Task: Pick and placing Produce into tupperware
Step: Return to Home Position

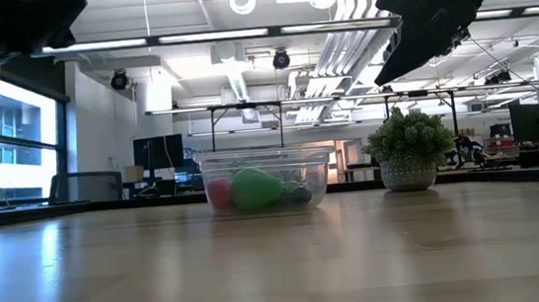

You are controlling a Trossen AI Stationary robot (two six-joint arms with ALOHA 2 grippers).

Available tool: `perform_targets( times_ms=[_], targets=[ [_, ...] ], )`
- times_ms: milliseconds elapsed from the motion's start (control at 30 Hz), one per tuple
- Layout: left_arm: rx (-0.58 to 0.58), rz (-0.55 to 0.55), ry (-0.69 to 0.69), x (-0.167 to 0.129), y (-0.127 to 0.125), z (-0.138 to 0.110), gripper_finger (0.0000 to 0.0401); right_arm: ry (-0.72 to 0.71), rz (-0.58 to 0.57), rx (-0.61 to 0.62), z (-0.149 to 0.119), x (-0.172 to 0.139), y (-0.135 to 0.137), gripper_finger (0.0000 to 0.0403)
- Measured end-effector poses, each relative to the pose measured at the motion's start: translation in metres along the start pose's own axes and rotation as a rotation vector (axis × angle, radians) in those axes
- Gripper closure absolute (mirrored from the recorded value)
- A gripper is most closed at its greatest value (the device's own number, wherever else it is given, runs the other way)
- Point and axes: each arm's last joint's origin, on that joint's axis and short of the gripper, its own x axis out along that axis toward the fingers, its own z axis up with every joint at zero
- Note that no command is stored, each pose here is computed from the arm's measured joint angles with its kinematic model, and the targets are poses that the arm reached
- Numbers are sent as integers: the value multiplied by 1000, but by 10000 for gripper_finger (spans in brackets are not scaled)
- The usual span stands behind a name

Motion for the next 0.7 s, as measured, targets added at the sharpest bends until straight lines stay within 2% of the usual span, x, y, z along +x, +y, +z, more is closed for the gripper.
perform_targets(
  times_ms=[367, 700],
  targets=[
    [-35, -25, 55, 0, -7, -14, 396, 0, 0, 0, 0, 0, 0, 401],
    [-52, -78, 172, -2, -12, -25, 396, 0, 0, 0, 0, 0, 0, 401]
  ],
)
